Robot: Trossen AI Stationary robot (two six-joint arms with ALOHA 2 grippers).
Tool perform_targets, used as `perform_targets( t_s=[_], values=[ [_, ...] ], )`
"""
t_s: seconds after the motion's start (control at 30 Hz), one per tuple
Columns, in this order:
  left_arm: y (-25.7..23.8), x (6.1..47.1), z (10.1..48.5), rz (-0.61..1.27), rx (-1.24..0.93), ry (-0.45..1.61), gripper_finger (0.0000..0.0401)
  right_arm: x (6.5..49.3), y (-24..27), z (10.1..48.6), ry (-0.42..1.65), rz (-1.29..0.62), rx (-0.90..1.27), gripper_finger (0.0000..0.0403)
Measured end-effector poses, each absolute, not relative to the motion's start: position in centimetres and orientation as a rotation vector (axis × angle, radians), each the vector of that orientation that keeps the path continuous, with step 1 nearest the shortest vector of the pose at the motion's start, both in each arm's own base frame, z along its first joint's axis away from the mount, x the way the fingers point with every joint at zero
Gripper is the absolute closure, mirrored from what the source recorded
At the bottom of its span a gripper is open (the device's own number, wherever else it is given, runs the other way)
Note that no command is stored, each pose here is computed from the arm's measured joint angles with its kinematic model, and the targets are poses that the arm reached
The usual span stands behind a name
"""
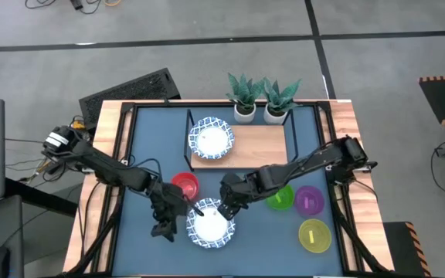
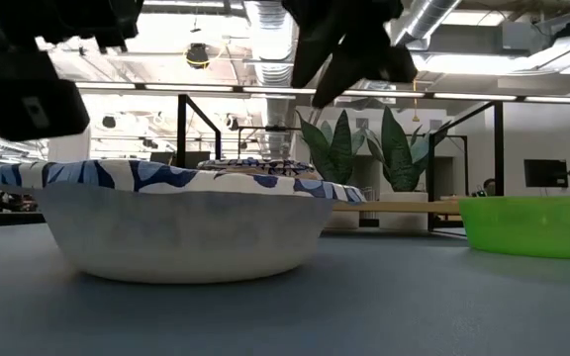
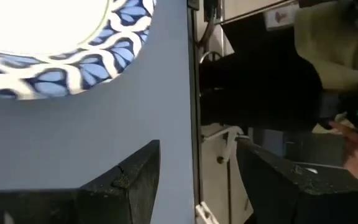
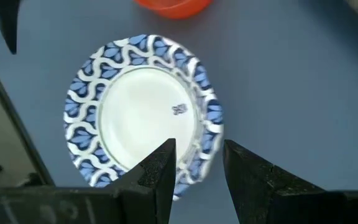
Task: Place and stack bowls onto a shelf
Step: Stack the white and blue plate on top of the other white and blue plates on the shelf
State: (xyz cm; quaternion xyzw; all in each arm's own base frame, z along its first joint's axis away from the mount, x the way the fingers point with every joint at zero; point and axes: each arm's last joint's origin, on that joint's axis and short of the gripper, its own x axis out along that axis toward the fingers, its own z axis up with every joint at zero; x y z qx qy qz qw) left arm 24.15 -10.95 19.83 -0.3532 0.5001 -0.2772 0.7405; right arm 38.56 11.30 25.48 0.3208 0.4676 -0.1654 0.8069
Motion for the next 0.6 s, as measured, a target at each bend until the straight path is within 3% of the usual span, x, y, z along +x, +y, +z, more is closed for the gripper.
perform_targets(
  t_s=[0.2, 0.6],
  values=[
    [-8.6, 22.5, 22.6, -0.512, -0.708, 0.979, 0.0205, 38.2, 11.8, 23.1, 0.99, -0.362, 0.7, 0.0246],
    [-4.1, 17.4, 29.7, -0.238, -0.685, 0.469, 0.0205, 37.0, 12.9, 19.9, 0.989, -0.396, 0.77, 0.0246]
  ],
)
